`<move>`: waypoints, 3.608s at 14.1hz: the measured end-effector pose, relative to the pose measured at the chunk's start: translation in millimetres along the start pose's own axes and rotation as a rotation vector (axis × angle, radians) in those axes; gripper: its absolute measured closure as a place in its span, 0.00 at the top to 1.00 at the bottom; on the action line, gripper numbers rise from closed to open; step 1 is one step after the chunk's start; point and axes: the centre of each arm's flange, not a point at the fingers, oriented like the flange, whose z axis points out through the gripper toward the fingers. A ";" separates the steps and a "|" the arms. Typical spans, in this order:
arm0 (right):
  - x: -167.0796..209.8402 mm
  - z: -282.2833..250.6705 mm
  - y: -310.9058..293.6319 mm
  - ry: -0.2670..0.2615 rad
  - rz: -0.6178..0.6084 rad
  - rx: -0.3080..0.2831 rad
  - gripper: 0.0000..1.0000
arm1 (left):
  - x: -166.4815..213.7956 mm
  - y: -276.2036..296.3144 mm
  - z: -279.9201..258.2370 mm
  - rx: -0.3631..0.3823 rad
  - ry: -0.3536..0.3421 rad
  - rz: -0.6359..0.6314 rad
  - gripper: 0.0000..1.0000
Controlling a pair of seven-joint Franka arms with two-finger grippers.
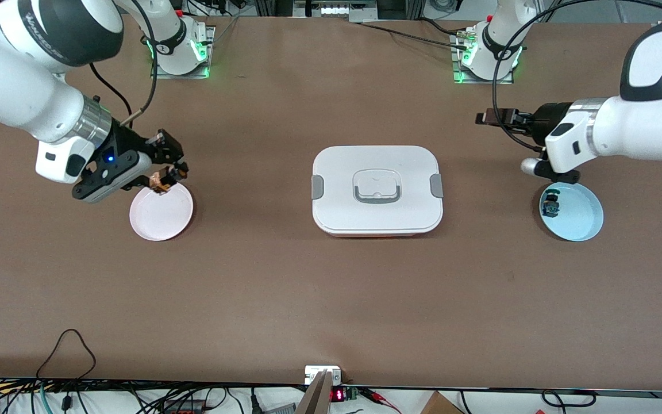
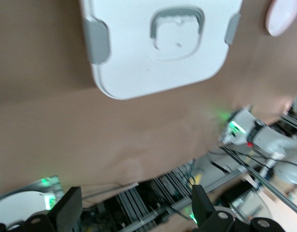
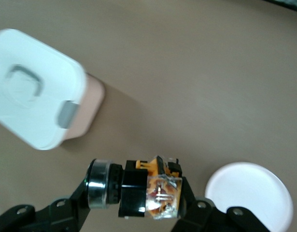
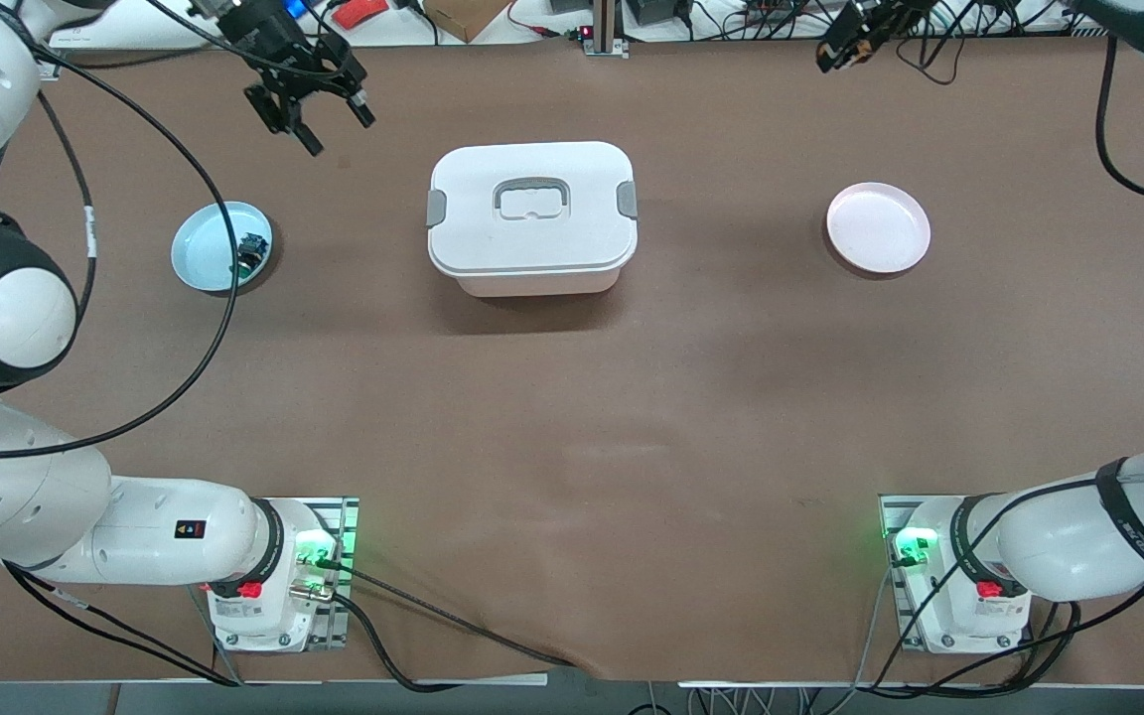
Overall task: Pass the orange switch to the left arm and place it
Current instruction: 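Lift the orange switch with the right gripper while the left gripper approaches, then carry the switch above the box toward the left gripper, left gripper grasps, then open the right gripper and withdraw while the left gripper holds the switch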
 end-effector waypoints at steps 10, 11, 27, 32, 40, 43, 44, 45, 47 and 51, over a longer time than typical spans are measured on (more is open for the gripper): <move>27.9 25.2 -116.4 0.344 -0.653 0.460 0.73 | 54.0 116.3 59.7 -0.625 -0.003 0.119 1.00; 29.0 32.1 -128.2 0.378 -0.694 0.502 0.73 | 59.3 125.7 66.9 -0.693 0.006 0.104 1.00; 42.7 74.7 -192.0 0.649 -0.739 0.716 0.73 | 53.5 194.3 131.7 -0.972 -0.004 0.093 0.62; 43.7 74.2 -192.6 0.664 -0.723 0.722 0.73 | 52.4 178.9 113.8 -0.995 -0.045 0.118 0.57; 43.6 74.5 -192.5 0.666 -0.718 0.726 0.73 | 52.8 177.1 113.5 -0.996 -0.039 0.129 0.43; 43.4 74.9 -192.5 0.667 -0.714 0.728 0.73 | 52.9 177.0 113.4 -0.996 -0.038 0.129 0.43; 43.4 75.1 -192.8 0.668 -0.714 0.728 0.78 | 52.8 177.0 113.5 -0.996 -0.039 0.129 0.43; 43.3 75.2 -193.0 0.668 -0.715 0.728 0.88 | 52.7 176.8 114.0 -0.984 -0.037 0.133 0.43; 43.3 75.2 -193.0 0.669 -0.715 0.728 1.00 | 51.7 176.4 114.7 -0.933 -0.030 0.150 0.43; 41.9 76.4 -188.5 0.667 -0.707 0.725 1.00 | 51.4 170.9 115.9 -0.789 -0.004 0.190 0.43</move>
